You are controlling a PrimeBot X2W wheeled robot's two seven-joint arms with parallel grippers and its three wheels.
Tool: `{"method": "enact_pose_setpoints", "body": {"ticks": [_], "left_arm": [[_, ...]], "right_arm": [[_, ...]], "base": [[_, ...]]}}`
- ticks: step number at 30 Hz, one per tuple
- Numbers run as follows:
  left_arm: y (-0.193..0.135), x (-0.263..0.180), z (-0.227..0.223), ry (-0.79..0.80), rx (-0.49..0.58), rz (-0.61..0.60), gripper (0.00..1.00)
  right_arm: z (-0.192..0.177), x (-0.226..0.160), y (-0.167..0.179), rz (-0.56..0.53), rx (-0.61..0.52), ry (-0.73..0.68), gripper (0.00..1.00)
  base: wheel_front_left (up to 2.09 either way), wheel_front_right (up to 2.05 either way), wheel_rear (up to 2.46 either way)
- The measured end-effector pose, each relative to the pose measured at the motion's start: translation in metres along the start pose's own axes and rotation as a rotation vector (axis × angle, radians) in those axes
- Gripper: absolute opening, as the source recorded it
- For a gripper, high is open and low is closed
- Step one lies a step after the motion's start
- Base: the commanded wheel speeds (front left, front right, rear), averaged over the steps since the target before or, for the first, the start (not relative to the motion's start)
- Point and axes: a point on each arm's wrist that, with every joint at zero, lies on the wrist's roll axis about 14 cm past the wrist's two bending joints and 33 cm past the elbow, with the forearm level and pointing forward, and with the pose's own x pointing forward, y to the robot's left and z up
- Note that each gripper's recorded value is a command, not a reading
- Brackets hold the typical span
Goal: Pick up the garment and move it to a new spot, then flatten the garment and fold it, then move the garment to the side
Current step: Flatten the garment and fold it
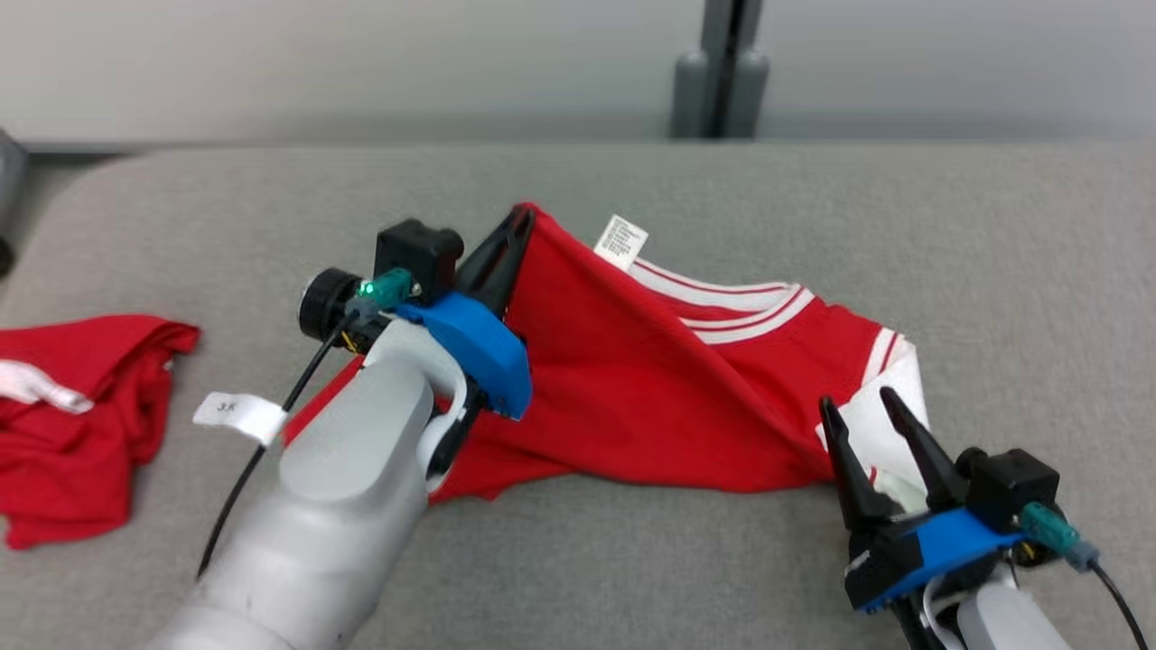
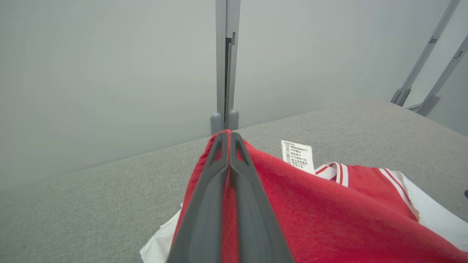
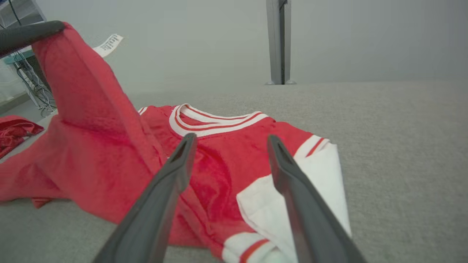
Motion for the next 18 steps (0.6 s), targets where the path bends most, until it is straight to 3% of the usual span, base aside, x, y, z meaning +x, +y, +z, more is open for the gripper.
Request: {"method": "enact_pose_setpoints", "body": {"ticks": [6, 12, 18], "left_arm": [[0.002, -0.059, 0.009, -0.101, -0.055, 0.049, 0.00], [-0.008, -0.123, -0.045, -0.065, -0.194, 0.130, 0.00], [-0.011, -0.161, -0.093, 0.020, -0.295, 0.220, 0.00]], "right_arm": [[0.007, -0.005, 0.025, 0.047, 0.012, -0.017, 1.00], [0.003, -0.008, 0.038, 0.071, 0.018, -0.006, 1.00], [-0.002, -0.008, 0.041, 0.077, 0.014, 0.008, 1.00]], "base": [[0.00, 0.00, 0.00], [0.00, 0.00, 0.00], [0.00, 0.00, 0.00]]}}
